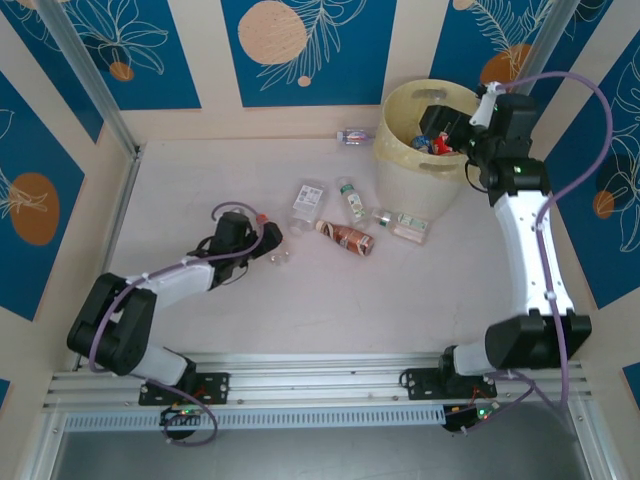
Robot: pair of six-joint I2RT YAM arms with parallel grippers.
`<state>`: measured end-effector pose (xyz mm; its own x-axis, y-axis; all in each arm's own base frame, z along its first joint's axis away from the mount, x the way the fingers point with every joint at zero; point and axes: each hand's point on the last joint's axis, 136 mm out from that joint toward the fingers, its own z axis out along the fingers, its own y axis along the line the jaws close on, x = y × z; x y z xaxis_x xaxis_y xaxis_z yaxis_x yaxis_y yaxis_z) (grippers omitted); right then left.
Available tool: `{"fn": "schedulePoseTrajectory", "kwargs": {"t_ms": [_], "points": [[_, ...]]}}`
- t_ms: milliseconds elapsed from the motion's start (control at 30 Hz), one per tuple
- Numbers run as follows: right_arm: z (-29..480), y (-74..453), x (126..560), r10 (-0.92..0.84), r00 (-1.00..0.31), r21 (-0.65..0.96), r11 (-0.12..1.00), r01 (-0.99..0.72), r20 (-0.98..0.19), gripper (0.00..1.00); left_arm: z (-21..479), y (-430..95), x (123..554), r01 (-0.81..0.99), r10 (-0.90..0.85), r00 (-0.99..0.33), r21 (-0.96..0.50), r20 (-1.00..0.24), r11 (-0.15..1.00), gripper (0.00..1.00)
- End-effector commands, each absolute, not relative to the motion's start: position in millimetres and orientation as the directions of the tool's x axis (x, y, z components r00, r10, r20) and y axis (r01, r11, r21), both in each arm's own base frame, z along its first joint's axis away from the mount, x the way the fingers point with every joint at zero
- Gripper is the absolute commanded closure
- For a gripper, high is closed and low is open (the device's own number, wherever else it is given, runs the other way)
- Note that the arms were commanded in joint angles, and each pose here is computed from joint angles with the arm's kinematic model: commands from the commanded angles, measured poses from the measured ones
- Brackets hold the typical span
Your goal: Put the plastic bottles in the bin
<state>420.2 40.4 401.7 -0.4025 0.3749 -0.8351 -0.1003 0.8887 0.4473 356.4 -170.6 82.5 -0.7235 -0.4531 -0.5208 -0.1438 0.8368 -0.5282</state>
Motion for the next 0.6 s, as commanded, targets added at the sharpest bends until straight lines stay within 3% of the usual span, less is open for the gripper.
{"fn": "schedulePoseTrajectory", "kwargs": {"t_ms": [0,267,567], "points": [[432,68,389,0.401,-0.365,0.506,0.823,-0.259,-0.840,0.01,72,-172,355,-0.167,-0.392,-0.747,-0.420,-0.536,0.892,0.00],[416,72,348,0.402,-0.368,0.510,0.818,-0.267,-0.838,0.00,55,-186,362,-0.184,-0.330,-0.783,-0.310,-0.527,0.933,0.01],[388,65,340,0.409,-0.405,0.516,0.833,-0.199,-0.818,0.00,33,-182,361,-0.202,-0.285,-0.792,-0.208,-0.540,0.957,0.08]]}}
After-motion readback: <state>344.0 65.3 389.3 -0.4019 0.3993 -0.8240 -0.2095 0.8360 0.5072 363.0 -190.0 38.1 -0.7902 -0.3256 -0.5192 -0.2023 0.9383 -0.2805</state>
